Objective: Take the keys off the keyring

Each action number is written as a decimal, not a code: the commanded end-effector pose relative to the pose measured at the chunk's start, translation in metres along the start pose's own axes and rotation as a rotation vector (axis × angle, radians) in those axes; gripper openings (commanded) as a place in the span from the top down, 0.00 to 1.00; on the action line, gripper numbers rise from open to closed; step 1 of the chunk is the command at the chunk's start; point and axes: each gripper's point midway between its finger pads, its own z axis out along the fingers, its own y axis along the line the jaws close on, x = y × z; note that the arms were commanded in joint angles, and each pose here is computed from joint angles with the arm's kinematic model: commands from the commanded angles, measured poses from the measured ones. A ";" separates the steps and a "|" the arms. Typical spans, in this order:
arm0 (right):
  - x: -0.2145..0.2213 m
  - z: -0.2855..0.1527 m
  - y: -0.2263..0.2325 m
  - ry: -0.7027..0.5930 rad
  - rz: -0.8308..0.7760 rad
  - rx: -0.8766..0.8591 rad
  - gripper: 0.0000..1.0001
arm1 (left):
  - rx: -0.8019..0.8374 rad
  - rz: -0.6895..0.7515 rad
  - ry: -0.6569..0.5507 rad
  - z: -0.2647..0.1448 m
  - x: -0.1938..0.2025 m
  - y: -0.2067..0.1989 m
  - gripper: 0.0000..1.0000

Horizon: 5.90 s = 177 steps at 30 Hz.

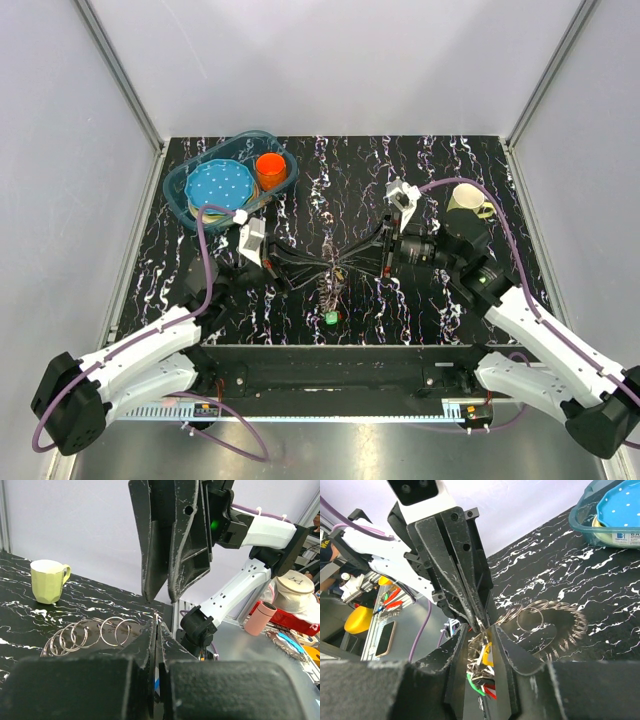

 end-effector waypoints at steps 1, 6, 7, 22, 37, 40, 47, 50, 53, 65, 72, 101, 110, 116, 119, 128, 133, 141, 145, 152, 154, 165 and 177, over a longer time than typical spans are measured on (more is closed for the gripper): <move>-0.010 0.002 0.000 -0.013 -0.083 -0.011 0.70 | 0.077 0.073 -0.083 0.005 -0.031 -0.020 1.00; -0.006 0.004 0.003 -0.017 -0.089 -0.050 0.71 | 0.076 0.064 -0.088 0.004 -0.030 -0.021 1.00; -0.004 0.004 0.003 -0.012 -0.080 -0.054 0.72 | 0.081 0.065 -0.097 0.004 -0.033 -0.022 1.00; 0.019 0.011 -0.006 0.011 -0.056 -0.103 0.78 | 0.082 0.037 -0.088 0.005 -0.029 -0.021 1.00; 0.019 0.004 0.000 -0.024 -0.134 -0.130 1.00 | 0.042 0.002 -0.028 0.012 -0.018 -0.006 1.00; 0.026 0.000 -0.002 0.043 -0.135 -0.096 1.00 | -0.057 0.001 0.035 0.012 -0.008 0.012 0.90; 0.027 -0.015 0.007 0.233 -0.184 -0.067 1.00 | -0.229 0.090 0.120 -0.001 -0.006 0.036 0.48; 0.027 -0.020 0.016 0.314 -0.157 -0.085 1.00 | -0.184 0.124 0.190 0.000 -0.002 0.030 0.47; 0.033 -0.021 0.021 0.403 -0.090 -0.123 1.00 | -0.109 0.115 0.261 0.004 0.001 0.018 0.46; 0.042 -0.027 0.018 0.550 -0.042 -0.122 1.00 | 0.117 -0.091 0.453 0.011 0.024 -0.015 0.51; 0.049 -0.026 0.013 0.579 -0.020 -0.125 1.00 | 0.171 -0.275 0.462 0.025 0.034 -0.015 0.59; 0.061 -0.016 0.003 0.561 0.052 -0.116 1.00 | 0.179 -0.265 0.463 0.026 0.051 -0.024 1.00; 0.054 -0.014 -0.017 0.447 0.012 0.045 0.79 | 0.127 -0.234 0.311 0.027 0.040 -0.017 1.00; 0.051 -0.016 -0.017 0.362 0.035 0.080 0.67 | 0.088 -0.169 0.158 0.025 0.021 -0.014 1.00; 0.040 -0.015 -0.016 0.293 0.026 0.104 0.63 | 0.099 -0.119 0.094 0.023 0.010 -0.018 1.00; 0.013 -0.011 -0.006 0.120 0.010 0.082 0.58 | 0.057 -0.016 -0.055 0.013 -0.011 -0.017 1.00; 0.013 -0.007 0.002 0.115 0.028 0.014 0.59 | 0.077 0.020 -0.089 0.010 -0.017 -0.022 1.00; 0.010 -0.002 0.017 0.085 0.050 -0.098 0.78 | 0.076 0.078 -0.177 0.003 -0.031 -0.026 1.00; 0.013 -0.002 0.019 0.084 0.067 -0.112 0.77 | 0.046 0.106 -0.189 -0.002 -0.034 -0.023 1.00; 0.013 0.001 0.014 0.071 0.069 -0.105 0.88 | 0.051 0.118 -0.186 -0.004 -0.037 -0.026 1.00; 0.014 0.001 0.015 0.071 0.077 -0.112 0.88 | 0.050 0.117 -0.181 -0.004 -0.035 -0.025 1.00; 0.017 0.002 0.025 0.071 0.076 -0.200 1.00 | 0.054 0.109 -0.173 -0.002 -0.033 -0.025 1.00; 0.029 0.010 0.017 0.085 0.257 -0.213 1.00 | -0.006 0.146 -0.234 -0.007 -0.047 -0.018 1.00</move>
